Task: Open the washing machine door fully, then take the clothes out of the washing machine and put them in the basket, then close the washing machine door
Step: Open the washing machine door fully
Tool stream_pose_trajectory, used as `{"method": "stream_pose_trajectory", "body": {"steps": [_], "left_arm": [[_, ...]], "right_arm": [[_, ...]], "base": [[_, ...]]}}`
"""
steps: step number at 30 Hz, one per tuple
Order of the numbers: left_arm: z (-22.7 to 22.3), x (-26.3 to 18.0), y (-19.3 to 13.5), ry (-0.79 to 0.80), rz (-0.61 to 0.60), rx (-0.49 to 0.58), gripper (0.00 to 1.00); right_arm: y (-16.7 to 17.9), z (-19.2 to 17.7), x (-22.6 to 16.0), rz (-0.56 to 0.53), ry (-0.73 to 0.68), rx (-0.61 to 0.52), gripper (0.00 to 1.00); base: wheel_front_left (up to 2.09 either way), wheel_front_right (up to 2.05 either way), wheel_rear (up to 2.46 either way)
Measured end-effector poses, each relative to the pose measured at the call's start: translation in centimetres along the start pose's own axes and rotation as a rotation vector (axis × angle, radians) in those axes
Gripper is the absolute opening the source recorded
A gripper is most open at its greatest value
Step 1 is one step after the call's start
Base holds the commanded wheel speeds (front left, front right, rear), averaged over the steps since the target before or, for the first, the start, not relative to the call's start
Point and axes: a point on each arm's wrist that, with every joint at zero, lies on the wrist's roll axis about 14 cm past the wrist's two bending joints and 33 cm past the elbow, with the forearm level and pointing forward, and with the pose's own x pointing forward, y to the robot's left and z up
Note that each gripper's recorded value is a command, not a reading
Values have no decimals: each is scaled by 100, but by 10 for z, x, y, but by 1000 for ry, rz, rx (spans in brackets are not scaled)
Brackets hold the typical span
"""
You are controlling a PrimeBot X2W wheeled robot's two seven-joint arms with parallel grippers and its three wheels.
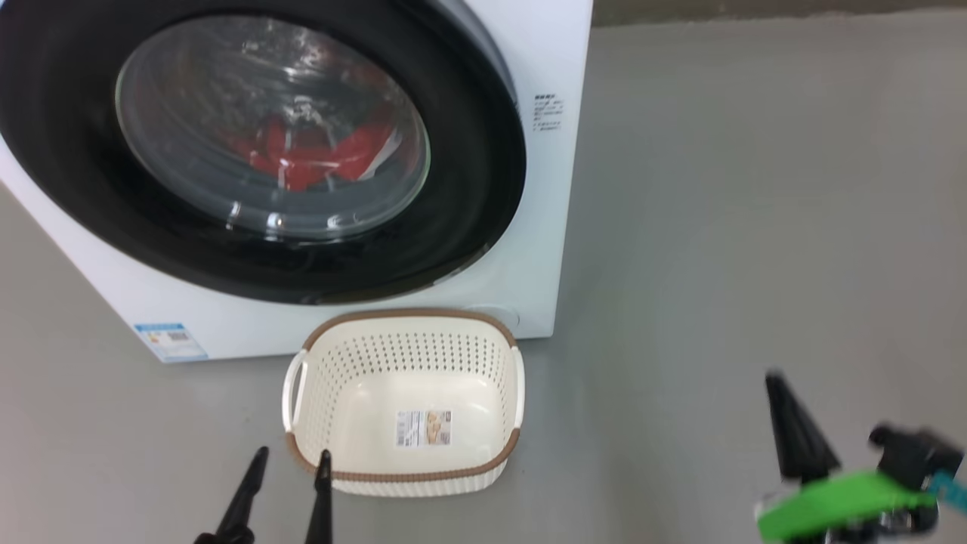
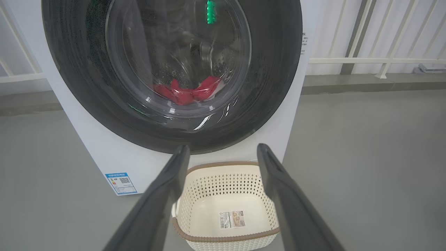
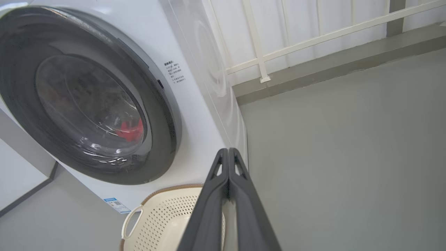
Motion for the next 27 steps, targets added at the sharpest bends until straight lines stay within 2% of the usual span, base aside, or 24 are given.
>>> {"method": "stream_pose_trajectory", "body": {"steps": [3, 5, 10, 15, 20, 27], "left_arm": [[-3, 1, -3, 10, -6, -17, 100], [-3, 7, -9, 12, -21, -38, 100], [-5, 15, -15, 19, -35, -51, 100], [-11, 22, -15, 39, -30, -69, 100], [-15, 32, -11, 51, -7, -86, 100], [-28, 41, -6, 87, 9, -93, 100]], "right_arm": [[11, 13, 17, 22, -46, 72, 0], [34, 30, 43, 86, -92, 152, 0], [60, 47, 81, 165, -119, 256, 0], [82, 64, 120, 239, -134, 303, 0], [100, 69, 158, 289, -117, 375, 0], [133, 64, 202, 389, 20, 540, 0]], "base": [[0, 0, 0], [0, 0, 0], [0, 0, 0], [0, 0, 0], [0, 0, 0], [0, 0, 0]]}}
